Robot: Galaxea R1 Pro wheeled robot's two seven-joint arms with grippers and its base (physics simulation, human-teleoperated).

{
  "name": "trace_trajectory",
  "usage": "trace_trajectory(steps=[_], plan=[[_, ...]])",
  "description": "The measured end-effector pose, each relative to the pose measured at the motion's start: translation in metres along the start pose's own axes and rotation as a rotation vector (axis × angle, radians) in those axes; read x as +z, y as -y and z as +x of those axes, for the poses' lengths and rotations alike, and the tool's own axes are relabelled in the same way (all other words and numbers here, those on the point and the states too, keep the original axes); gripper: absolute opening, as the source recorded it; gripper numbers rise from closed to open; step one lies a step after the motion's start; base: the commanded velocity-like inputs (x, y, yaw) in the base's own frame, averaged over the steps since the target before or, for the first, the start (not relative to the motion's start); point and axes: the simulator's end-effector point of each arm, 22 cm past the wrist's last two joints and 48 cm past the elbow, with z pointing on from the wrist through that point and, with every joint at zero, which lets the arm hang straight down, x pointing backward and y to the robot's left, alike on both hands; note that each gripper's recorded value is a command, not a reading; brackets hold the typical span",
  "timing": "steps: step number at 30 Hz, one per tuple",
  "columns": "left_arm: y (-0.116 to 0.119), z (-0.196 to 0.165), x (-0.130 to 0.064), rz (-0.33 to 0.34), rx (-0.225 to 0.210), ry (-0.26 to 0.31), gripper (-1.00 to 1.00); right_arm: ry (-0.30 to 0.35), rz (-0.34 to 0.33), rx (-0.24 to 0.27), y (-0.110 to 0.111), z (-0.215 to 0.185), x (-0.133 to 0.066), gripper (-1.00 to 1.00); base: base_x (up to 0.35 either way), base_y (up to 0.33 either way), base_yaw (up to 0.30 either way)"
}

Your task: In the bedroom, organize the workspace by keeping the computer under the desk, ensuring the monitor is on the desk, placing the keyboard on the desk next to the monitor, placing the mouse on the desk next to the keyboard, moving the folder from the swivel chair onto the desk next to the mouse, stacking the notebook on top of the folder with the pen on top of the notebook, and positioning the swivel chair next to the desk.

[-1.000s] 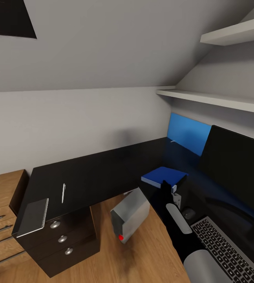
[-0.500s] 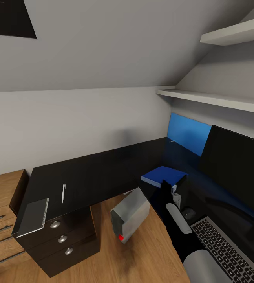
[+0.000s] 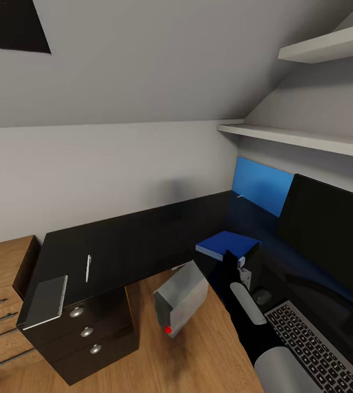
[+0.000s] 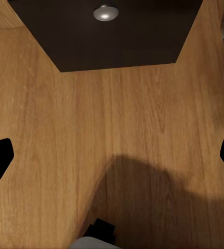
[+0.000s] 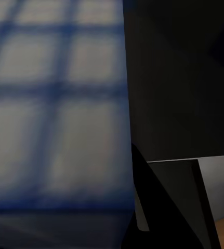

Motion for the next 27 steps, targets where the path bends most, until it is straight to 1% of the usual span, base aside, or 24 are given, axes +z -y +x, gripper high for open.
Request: trace_trajectory(steps=[13,19,27], plan=[[-0.0001,-0.0002,0.0001,-0.001,-0.002,0.0,1.0,0.001,0.002,-0.001,0.0011,-0.0006,0.0003,-1.0,-0.002,0.0,-0.032],[0.0003,-0.0002,0.0002,0.0,-0.001,0.0,1.0,0.002,0.002,-0.003,0.0014,-0.0014,0.0009,-1.0,-0.152,0.0,-0.001],[-0.0003,-0.0002,0.0001,-0.002,-0.002,0.0,1.0,0.005,0.005,-0.006,0.0022,-0.0042,0.0013,-1.0,-0.03,-0.001,0.0]])
